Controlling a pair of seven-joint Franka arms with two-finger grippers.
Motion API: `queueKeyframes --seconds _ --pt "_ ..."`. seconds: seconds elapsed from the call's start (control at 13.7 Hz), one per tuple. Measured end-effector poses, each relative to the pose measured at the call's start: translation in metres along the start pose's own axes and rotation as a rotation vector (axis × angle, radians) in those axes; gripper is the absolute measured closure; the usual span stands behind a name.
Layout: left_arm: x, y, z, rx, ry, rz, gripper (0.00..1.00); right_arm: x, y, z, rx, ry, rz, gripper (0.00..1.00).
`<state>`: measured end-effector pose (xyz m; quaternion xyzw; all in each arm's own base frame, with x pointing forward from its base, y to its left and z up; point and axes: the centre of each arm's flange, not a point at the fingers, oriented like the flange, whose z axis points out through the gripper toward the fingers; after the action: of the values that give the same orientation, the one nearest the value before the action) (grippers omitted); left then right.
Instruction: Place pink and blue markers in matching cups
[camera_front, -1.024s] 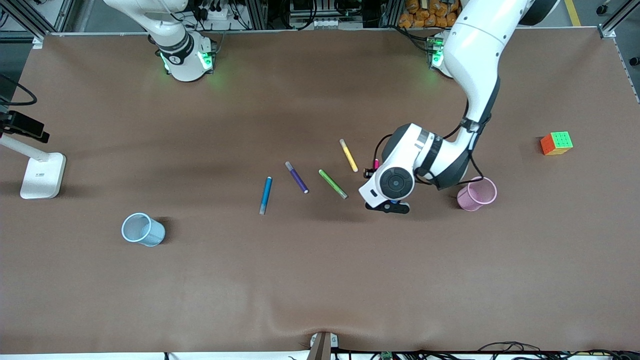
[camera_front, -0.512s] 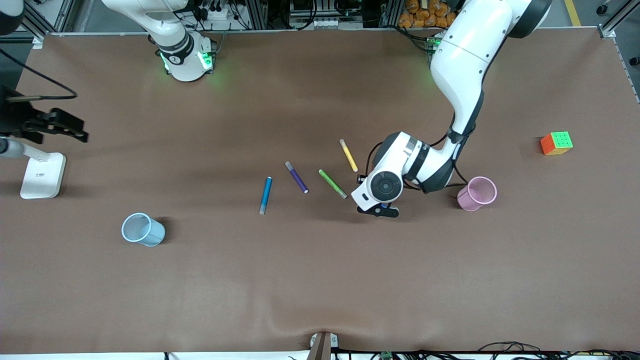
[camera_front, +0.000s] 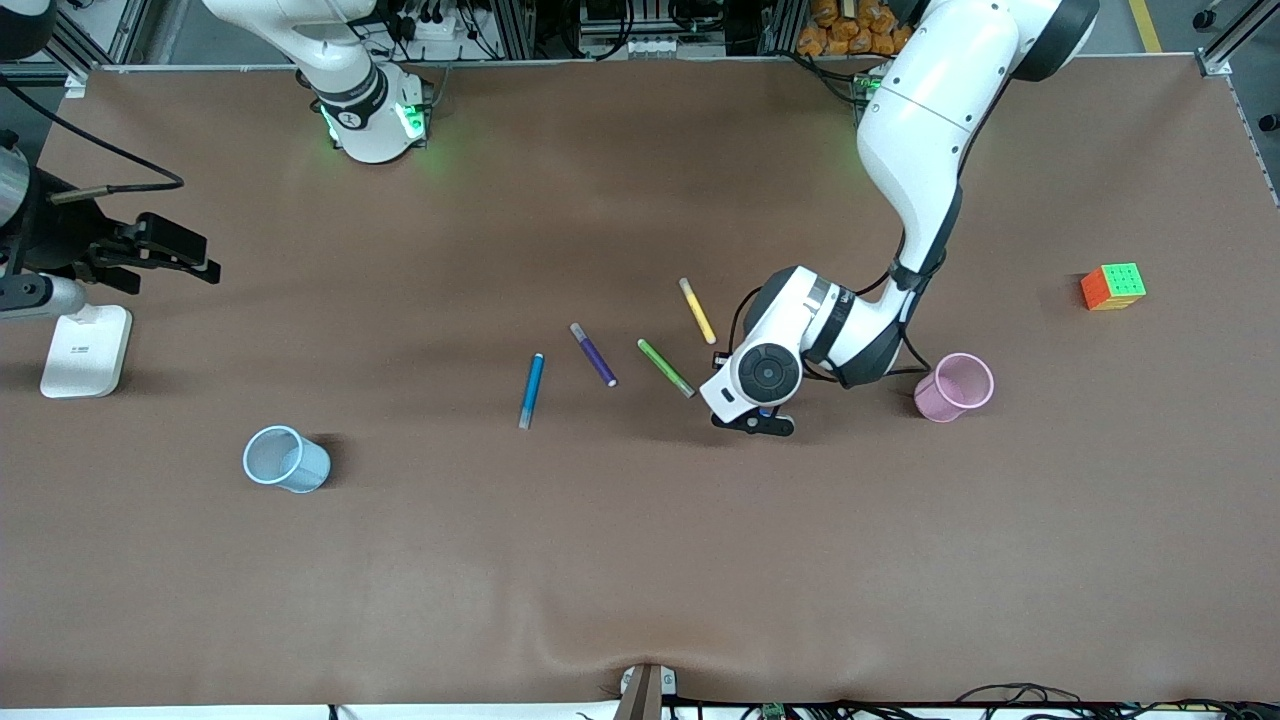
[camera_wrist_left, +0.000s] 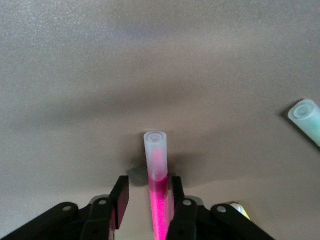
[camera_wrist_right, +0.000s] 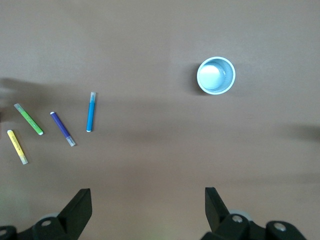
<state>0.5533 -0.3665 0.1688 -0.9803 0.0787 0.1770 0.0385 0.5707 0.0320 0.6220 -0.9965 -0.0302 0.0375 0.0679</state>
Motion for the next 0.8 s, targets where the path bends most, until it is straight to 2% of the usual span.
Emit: queueKeyframes --seconds 0.07,0.15,0.22,0.29,0.37,0.51,0.8 --pt "0.000 0.000 0.002 0.000 -0.001 0.000 0.60 0.001 0.000 0.001 0.000 -0.001 -0.001 0.00" --pt "0.001 0.000 0.003 -0.002 0.004 0.000 0.66 0.001 0.000 0.001 0.000 -0.002 0.000 0.00" --pt "0.001 0.001 0.003 -0.003 0.005 0.000 0.66 0.002 0.001 0.002 -0.001 -0.004 0.002 0.00" --pt "0.001 0.002 0.002 -0.004 0.007 0.003 0.71 0.002 0.005 0.004 -0.001 -0.006 0.008 0.00" --pt "0.001 0.003 0.002 -0.004 0.008 0.005 0.71 0.003 0.009 0.004 -0.001 -0.007 0.016 0.00" --pt "0.001 0.003 0.002 -0.005 0.011 0.010 0.82 0.004 0.016 0.005 0.000 -0.009 0.028 0.00" --pt "0.005 0.001 -0.004 0.005 0.037 0.014 0.82 0.021 0.004 0.026 0.006 -0.008 0.007 0.00"
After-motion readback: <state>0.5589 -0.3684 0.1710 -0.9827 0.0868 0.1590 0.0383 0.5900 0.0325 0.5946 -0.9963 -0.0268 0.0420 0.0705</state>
